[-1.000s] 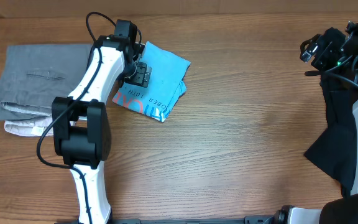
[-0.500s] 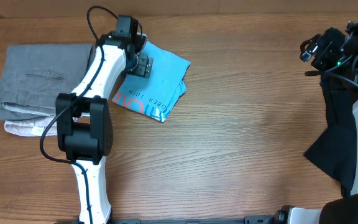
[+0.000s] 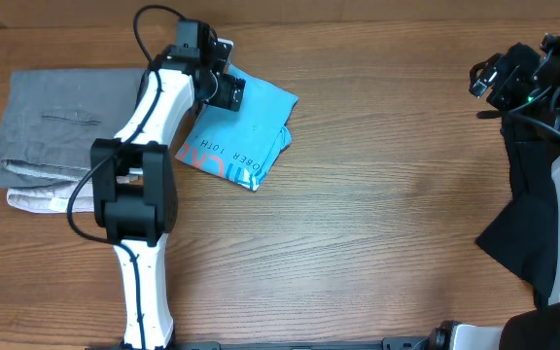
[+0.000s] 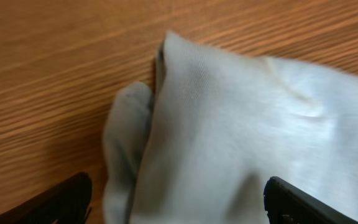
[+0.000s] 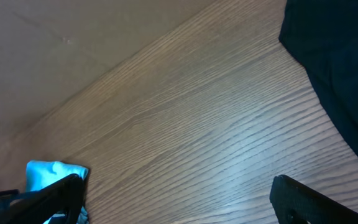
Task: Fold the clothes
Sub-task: 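Lift the blue shirt with the left gripper and carry it onto the grey stack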
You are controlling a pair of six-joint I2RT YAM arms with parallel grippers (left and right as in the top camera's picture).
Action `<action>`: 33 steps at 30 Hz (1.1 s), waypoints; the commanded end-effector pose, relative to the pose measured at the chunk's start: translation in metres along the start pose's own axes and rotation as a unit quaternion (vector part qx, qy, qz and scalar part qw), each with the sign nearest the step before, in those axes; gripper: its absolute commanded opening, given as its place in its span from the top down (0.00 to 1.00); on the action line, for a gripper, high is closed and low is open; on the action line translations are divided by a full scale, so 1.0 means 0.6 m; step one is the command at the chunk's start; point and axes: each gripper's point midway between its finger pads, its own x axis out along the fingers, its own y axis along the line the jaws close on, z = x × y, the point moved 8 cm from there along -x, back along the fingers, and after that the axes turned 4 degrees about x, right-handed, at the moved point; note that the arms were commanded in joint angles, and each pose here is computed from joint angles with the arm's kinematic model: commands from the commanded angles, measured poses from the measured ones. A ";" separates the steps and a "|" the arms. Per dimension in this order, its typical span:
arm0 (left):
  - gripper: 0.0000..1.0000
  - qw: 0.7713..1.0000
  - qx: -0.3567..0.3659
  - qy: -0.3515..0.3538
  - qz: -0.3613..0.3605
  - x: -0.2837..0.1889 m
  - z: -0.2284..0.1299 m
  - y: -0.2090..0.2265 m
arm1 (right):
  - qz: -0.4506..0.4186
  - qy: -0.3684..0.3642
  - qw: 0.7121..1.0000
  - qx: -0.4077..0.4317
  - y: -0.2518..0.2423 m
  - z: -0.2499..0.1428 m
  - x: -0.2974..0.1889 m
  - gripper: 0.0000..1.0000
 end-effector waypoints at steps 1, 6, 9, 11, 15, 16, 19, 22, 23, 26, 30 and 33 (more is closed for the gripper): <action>0.09 1.000 0.026 -0.005 -0.011 0.023 -0.001 0.006 | 0.000 -0.002 1.000 0.000 0.000 0.000 -0.002 0.00; 0.09 0.999 0.033 0.002 -0.012 0.054 -0.013 0.009 | 0.000 -0.002 1.000 0.000 0.000 0.000 -0.002 0.00; 0.09 0.999 0.032 0.012 -0.014 0.062 -0.021 0.009 | 0.000 -0.002 1.000 0.000 0.000 0.000 -0.002 0.00; 0.14 0.999 0.030 0.017 -0.011 0.063 -0.024 0.012 | 0.000 -0.002 1.000 0.000 0.000 0.000 -0.002 0.00; 0.21 0.999 0.029 0.020 -0.001 0.063 -0.025 0.016 | 0.000 -0.002 1.000 0.000 0.000 0.000 -0.002 0.00; 0.27 0.999 0.029 0.021 -0.002 0.063 -0.026 0.016 | 0.000 -0.002 1.000 0.000 0.000 0.000 -0.001 0.00; 0.59 0.999 0.028 0.024 -0.003 0.063 -0.027 0.016 | 0.000 -0.002 1.000 0.000 0.000 0.000 -0.001 0.00; 0.92 0.999 0.028 0.024 -0.003 0.062 -0.027 0.016 | 0.000 -0.002 1.000 0.000 0.000 0.000 -0.002 0.00; 0.96 0.999 0.026 0.023 -0.002 0.061 -0.025 0.015 | 0.000 -0.002 1.000 0.000 0.000 0.000 -0.002 0.00; 0.96 1.000 0.010 0.019 -0.002 0.048 -0.018 0.013 | 0.000 -0.002 1.000 0.000 0.000 0.000 -0.001 0.00; 0.96 1.000 0.001 0.008 0.004 0.008 0.002 0.012 | 0.000 -0.002 1.000 0.000 0.000 0.000 -0.002 0.00; 0.96 0.999 -0.007 0.004 0.042 -0.040 0.017 0.020 | 0.000 -0.002 1.000 0.000 0.000 0.000 -0.002 0.00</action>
